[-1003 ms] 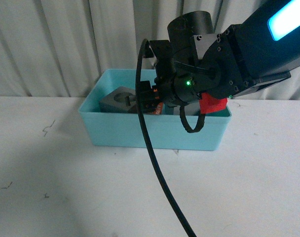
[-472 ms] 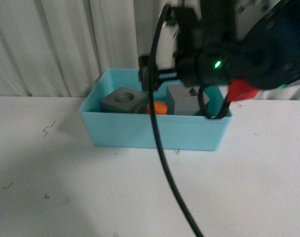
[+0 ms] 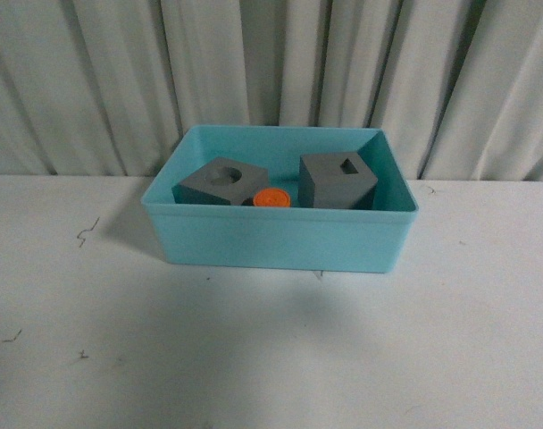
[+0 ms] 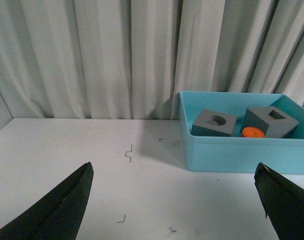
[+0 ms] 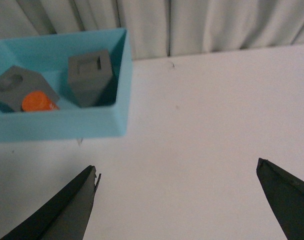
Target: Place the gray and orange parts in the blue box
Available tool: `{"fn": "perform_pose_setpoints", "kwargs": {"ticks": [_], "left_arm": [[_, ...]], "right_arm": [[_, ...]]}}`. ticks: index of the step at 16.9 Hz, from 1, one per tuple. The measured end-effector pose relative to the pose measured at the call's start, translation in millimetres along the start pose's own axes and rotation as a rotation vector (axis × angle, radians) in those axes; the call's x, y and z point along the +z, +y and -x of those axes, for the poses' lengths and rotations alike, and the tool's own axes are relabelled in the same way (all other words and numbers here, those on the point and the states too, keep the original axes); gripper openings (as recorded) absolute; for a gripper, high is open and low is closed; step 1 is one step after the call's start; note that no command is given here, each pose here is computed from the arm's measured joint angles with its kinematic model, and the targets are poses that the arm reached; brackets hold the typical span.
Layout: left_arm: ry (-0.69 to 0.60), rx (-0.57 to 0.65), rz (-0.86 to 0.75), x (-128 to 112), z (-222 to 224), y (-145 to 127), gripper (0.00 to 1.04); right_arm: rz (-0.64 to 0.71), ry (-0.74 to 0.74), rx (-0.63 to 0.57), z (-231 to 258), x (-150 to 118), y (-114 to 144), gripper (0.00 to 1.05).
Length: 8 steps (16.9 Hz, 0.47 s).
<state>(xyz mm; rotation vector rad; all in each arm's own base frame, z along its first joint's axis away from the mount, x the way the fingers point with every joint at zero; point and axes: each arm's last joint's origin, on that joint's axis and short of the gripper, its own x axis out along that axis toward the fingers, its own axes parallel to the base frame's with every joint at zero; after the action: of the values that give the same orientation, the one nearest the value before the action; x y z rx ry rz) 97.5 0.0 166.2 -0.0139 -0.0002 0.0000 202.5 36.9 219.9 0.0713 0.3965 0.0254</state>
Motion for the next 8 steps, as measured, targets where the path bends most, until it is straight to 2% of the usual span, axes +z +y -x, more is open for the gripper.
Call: {"fn": "perform_pose_setpoints", "kwargs": {"ticks": [3, 5, 6, 7, 8], "left_arm": [[0.0, 0.0, 0.0, 0, 0, 0, 0.98], [0.0, -0.001, 0.0, 0, 0, 0, 0.98], [0.0, 0.0, 0.0, 0, 0, 0, 0.98], [0.0, 0.003, 0.0, 0, 0, 0, 0.98], [0.0, 0.002, 0.0, 0, 0, 0, 0.98]], "right_arm": [[-0.091, 0.105, -0.062, 55, -51, 13, 0.98], [-0.135, 0.09, -0.043, 56, -58, 25, 0.97], [-0.175, -0.119, -0.012, 54, -61, 19, 0.87], [-0.142, -0.281, -0.002, 57, -70, 7, 0.74], [-0.072, -0.359, -0.011, 59, -70, 1, 0.63]]}}
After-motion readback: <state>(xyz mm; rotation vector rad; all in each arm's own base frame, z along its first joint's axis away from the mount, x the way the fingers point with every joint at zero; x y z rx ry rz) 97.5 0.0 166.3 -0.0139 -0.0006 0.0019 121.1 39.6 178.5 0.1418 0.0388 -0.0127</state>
